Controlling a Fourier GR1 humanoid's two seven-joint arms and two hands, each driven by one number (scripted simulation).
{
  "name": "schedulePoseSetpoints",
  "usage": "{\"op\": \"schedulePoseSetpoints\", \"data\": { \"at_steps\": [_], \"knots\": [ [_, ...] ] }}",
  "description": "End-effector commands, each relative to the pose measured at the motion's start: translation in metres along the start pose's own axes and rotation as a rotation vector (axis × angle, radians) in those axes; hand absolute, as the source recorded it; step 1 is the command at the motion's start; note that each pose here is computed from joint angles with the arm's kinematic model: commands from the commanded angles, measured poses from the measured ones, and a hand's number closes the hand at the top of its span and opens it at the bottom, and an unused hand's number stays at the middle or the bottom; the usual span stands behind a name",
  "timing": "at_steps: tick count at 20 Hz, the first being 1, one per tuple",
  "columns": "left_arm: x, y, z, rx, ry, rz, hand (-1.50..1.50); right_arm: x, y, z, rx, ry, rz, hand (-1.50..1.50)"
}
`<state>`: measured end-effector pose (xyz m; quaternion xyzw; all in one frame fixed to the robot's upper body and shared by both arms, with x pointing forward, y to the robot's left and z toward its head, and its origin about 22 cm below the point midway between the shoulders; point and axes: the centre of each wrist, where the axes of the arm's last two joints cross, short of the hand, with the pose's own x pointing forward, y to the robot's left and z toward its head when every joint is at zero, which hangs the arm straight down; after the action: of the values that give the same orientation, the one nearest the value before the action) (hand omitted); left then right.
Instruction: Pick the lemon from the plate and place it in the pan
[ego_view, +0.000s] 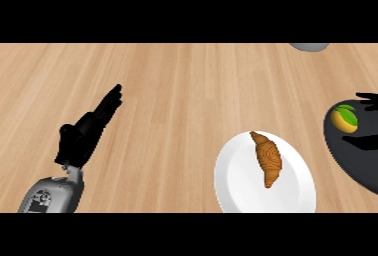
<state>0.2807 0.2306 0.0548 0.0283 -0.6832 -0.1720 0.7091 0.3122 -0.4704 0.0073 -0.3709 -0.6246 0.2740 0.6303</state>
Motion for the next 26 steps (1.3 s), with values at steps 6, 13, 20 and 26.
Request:
{"op": "schedulePoseSetpoints", "data": {
  "at_steps": [6, 13, 20, 26],
  "knots": [
    [0.003, 0.014, 0.000, -0.002, 0.003, 0.017, 0.00, 0.001, -0.001, -0.007, -0.131, -0.091, -0.428, -1.50],
    [-0.005, 0.007, 0.001, 0.025, -0.010, -0.020, 0.00, -0.031, -0.045, 0.020, -0.088, -0.087, -0.679, -1.50],
    [-0.013, 0.015, 0.011, 0.009, 0.017, -0.001, 0.00, -0.063, -0.069, 0.063, -0.042, -0.168, -0.714, -1.50],
    [-0.007, 0.022, 0.013, 0.038, -0.001, 0.006, 0.00, -0.083, -0.080, 0.097, -0.068, -0.234, -0.731, -1.50]
  ]
}}
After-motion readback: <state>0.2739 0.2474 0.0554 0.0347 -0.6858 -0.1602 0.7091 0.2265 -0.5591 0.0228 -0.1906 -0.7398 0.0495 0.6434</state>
